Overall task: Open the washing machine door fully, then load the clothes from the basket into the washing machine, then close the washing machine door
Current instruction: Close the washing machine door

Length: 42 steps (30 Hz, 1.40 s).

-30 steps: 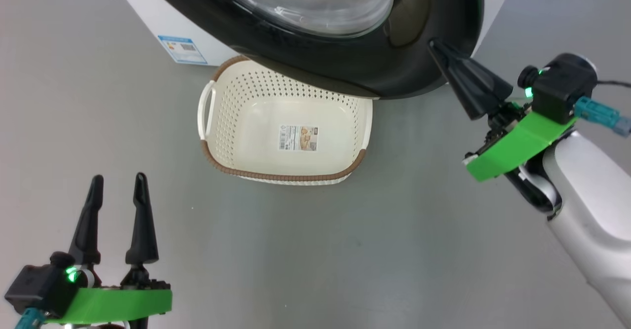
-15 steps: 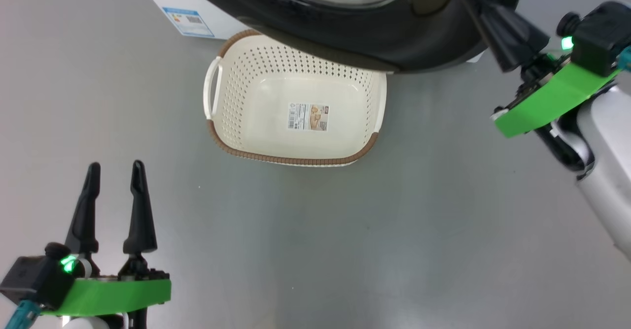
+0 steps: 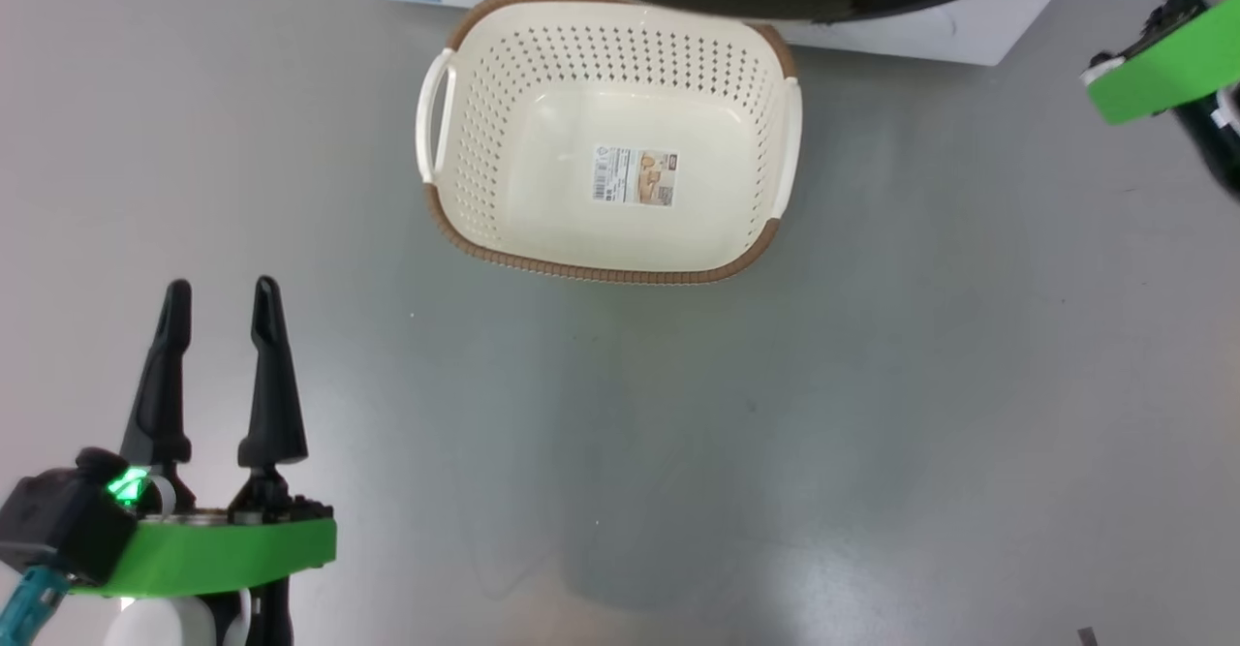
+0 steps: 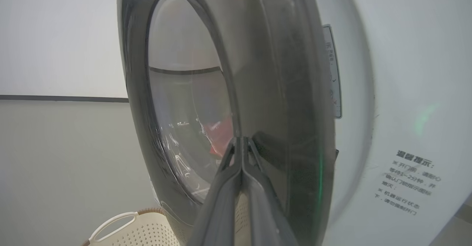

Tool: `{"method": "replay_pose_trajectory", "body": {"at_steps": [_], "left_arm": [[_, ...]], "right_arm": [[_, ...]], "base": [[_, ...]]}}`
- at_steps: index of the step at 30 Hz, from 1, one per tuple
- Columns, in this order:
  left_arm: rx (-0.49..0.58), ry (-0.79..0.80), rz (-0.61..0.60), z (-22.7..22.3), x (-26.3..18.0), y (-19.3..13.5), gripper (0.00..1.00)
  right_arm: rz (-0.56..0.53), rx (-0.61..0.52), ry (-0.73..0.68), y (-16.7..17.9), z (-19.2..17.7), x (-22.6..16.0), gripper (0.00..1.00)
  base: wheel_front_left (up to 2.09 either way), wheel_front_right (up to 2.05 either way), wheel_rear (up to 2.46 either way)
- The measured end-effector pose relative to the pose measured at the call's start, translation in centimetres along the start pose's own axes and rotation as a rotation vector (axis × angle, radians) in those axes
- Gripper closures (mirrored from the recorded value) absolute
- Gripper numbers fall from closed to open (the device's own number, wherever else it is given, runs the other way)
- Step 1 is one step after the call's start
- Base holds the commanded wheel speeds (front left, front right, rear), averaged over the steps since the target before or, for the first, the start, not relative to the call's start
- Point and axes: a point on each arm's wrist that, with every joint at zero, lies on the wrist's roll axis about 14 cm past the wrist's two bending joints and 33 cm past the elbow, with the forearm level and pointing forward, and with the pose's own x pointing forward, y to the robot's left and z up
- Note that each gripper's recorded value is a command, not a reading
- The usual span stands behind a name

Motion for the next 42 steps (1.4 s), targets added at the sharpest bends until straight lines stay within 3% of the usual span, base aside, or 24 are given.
{"method": "replay_pose_trajectory", "body": {"at_steps": [10, 18, 38, 39, 40, 41, 42], "left_arm": [[0.000, 0.004, 0.029, -0.1, 0.1, 1.0, 0.00], [-0.006, 0.011, 0.041, -0.4, 0.1, 1.3, 0.00], [-0.021, -0.021, 0.014, 0.7, 0.3, 0.3, 0.00], [-0.023, -0.025, 0.011, 0.8, 0.3, 0.3, 0.00], [-0.025, -0.029, 0.009, 1.0, 0.3, 0.2, 0.00], [-0.027, -0.033, 0.007, 1.1, 0.2, 0.1, 0.00], [-0.023, -0.040, 0.001, 1.4, 0.2, -0.1, 0.00]], "right_arm": [[0.028, -0.054, 0.028, -1.2, -1.2, 2.4, 1.00], [-0.015, -0.084, 0.023, -3.8, -0.4, 3.7, 1.00], [-0.075, -0.085, 0.016, -5.0, 1.4, 2.9, 1.00], [-0.076, -0.087, 0.017, -5.0, 1.5, 2.7, 0.84], [-0.075, -0.088, 0.016, -4.8, 1.7, 2.5, 0.84], [-0.069, -0.088, 0.016, -4.5, 1.9, 2.3, 0.75], [-0.054, -0.087, 0.022, -3.7, 1.9, 1.9, 0.54]], "base": [[0.00, 0.00, 0.00], [0.00, 0.00, 0.00], [0.00, 0.00, 0.00], [0.00, 0.00, 0.00], [0.00, 0.00, 0.00], [0.00, 0.00, 0.00], [0.00, 0.00, 0.00]]}}
